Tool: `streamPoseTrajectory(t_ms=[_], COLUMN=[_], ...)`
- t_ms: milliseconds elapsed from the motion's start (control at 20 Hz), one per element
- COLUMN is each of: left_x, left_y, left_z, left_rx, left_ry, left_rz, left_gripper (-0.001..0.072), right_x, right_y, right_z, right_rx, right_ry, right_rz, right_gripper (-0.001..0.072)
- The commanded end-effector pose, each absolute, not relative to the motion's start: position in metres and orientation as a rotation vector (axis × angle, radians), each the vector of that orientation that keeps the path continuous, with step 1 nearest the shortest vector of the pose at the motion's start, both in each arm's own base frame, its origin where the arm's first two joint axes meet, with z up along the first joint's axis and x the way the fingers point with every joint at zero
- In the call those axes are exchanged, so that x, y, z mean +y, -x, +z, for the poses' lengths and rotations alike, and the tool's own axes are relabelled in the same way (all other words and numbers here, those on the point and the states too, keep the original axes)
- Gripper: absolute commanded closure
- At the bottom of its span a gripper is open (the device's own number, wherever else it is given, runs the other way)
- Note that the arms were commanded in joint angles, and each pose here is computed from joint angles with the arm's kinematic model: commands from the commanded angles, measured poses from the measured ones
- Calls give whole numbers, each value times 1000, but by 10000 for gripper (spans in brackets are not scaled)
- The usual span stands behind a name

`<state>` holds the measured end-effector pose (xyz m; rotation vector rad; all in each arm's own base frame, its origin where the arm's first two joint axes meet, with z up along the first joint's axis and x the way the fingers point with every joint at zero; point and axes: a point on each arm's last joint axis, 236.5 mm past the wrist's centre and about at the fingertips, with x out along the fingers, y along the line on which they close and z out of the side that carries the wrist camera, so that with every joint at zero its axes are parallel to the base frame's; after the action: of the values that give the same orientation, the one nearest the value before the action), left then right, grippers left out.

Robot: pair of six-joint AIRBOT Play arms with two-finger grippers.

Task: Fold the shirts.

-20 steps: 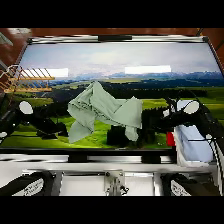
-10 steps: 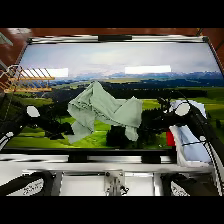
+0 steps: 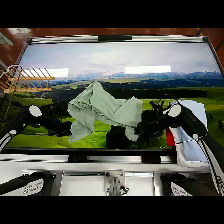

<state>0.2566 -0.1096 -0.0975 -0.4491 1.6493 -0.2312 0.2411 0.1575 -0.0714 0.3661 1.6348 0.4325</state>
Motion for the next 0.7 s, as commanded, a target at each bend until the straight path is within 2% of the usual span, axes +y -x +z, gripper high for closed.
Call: streamPoseTrajectory(t_ms=[0, 300, 350, 400, 450, 500, 650], left_x=[-112, -113, -113, -113, -113, -113, -115], left_y=[-263, -272, -273, -273, -275, -278, -304], left_z=[-87, -72, -71, -70, -67, -63, -24], left_rx=[1617, 1564, 1558, 1554, 1544, 1529, 1416], left_ry=[416, 401, 393, 391, 389, 384, 355], left_rz=[-286, -304, -313, -314, -316, -322, -353], left_gripper=[670, 670, 670, 670, 670, 670, 672], right_x=[177, 195, 195, 195, 195, 195, 203], right_y=[-239, -240, -238, -240, -242, -246, -273], right_z=[-87, -103, -106, -107, -108, -106, -71], right_rx=[1639, 1666, 1681, 1678, 1669, 1657, 1548], right_ry=[-322, -390, -391, -391, -394, -396, -349], right_rz=[474, 484, 480, 476, 472, 468, 544], right_gripper=[28, 29, 49, 182, 421, 623, 635])
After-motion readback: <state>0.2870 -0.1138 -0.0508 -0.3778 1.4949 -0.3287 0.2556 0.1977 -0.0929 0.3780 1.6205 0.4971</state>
